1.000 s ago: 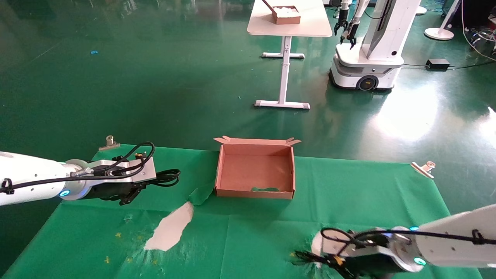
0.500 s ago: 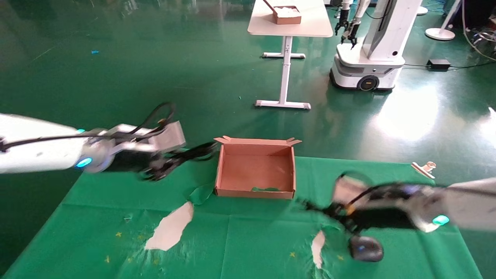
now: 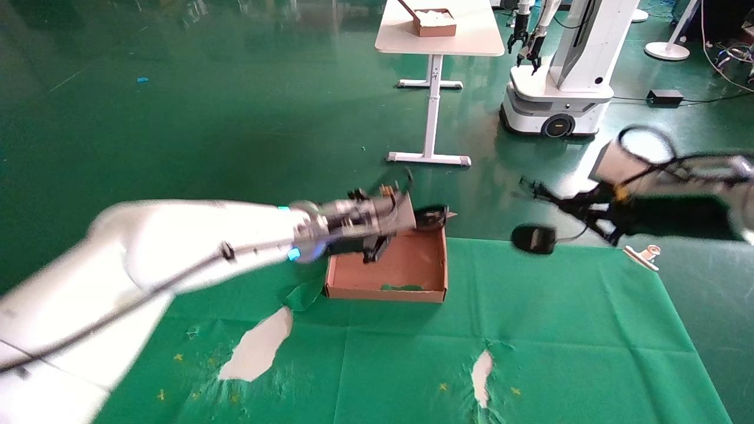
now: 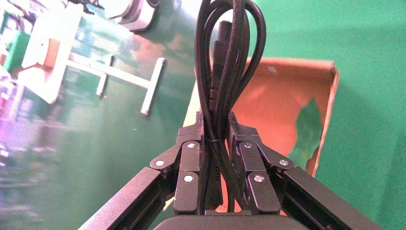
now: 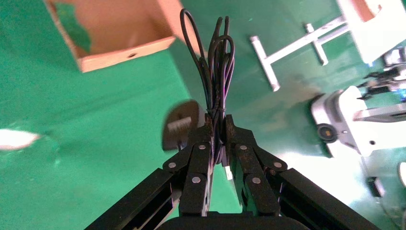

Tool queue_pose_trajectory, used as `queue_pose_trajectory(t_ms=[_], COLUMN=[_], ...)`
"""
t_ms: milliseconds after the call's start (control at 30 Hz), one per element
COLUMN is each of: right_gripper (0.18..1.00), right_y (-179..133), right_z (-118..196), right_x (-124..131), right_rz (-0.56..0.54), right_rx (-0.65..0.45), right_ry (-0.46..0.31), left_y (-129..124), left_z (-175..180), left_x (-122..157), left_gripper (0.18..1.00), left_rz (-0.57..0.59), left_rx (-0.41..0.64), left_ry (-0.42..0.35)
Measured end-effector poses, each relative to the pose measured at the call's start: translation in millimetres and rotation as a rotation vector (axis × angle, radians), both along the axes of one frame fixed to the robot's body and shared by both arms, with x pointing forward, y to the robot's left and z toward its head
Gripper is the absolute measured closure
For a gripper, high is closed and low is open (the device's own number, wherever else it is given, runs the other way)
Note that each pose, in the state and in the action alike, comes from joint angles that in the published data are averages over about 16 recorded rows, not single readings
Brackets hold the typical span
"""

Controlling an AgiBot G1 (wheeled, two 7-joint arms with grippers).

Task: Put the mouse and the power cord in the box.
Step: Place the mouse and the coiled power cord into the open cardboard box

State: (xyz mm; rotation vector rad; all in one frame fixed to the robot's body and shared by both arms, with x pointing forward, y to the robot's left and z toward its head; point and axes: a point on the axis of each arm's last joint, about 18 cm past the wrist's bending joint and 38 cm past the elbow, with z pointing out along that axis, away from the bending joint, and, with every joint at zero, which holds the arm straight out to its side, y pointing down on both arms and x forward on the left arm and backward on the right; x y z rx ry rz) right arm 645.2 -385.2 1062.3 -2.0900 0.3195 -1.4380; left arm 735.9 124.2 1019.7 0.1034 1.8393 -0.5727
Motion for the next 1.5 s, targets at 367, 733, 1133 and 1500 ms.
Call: queue_pose_trajectory(t_ms=[367, 733, 1133, 1500], right_gripper=[0.96, 0.96, 0.96, 0.96], right_y=[-6, 10, 49, 140], right_z=[20, 27, 31, 30], right_x=[-11, -14, -10, 38], right_rz=[0.008, 0.046, 0.138, 0.262], right_rx=[0.022, 0.03, 0.008, -0.055], right_ry=[-0.031, -0.044, -0.058, -0.093], left_y=[-17, -19, 42, 141], left_z=[-23, -23, 9, 49], left_x=[14, 16, 29, 22], left_gripper=[0.907, 0.83, 0.618, 0.375], left_rz=[0.007, 0.012, 0.155, 0.332], left_rx=[0.068, 0.066, -0.035, -0.135], left_ry=[-0.05, -0.05, -0.052, -0.088])
